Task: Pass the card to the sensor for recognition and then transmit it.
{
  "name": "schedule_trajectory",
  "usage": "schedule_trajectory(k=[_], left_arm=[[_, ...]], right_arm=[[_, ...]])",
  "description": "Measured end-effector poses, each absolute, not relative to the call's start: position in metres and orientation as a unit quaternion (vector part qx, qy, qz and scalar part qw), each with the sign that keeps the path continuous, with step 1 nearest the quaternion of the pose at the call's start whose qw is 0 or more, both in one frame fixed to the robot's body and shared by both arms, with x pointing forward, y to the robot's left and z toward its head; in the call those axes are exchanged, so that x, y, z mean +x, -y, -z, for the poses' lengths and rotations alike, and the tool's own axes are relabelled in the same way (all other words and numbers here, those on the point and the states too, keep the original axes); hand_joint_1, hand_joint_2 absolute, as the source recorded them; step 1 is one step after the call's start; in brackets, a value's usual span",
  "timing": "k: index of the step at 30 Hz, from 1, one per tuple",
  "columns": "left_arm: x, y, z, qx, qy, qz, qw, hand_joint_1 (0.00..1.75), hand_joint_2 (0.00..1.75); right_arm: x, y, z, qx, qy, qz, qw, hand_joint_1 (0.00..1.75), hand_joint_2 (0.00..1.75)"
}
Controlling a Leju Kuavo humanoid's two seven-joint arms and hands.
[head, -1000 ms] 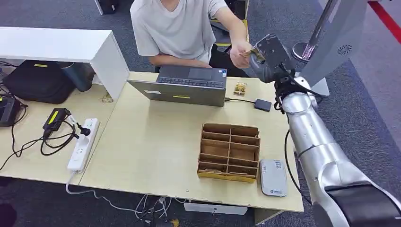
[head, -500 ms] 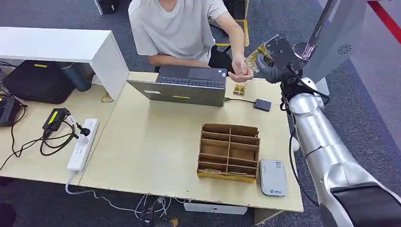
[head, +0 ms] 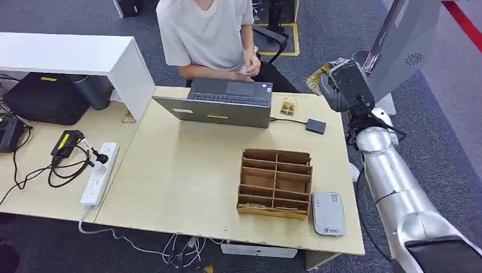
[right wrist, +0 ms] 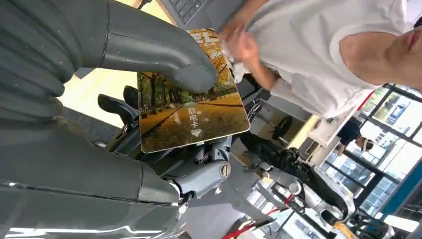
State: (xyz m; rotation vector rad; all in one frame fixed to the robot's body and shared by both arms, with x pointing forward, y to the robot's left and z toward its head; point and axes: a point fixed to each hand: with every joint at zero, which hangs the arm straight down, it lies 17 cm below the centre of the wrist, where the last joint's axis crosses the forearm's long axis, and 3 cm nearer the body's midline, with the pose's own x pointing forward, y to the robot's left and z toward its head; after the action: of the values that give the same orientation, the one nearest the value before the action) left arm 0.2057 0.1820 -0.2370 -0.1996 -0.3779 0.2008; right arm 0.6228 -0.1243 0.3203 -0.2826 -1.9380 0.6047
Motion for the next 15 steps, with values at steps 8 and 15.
schedule_trajectory(k=[8, 15], left_arm=[[0.201, -0.184, 0.238, -0.103, 0.196, -0.119, 0.968, 0.0, 1.75], [0.185, -0.193, 0.243, -0.102, 0.199, -0.137, 0.965, 0.0, 1.75]], right_arm=[[0.606, 0.141, -0.308, -0.113, 0.824, -0.252, 0.495, 1.75, 1.75], [0.565, 0.177, -0.259, -0.113, 0.832, -0.256, 0.48, 1.75, 1.75]])
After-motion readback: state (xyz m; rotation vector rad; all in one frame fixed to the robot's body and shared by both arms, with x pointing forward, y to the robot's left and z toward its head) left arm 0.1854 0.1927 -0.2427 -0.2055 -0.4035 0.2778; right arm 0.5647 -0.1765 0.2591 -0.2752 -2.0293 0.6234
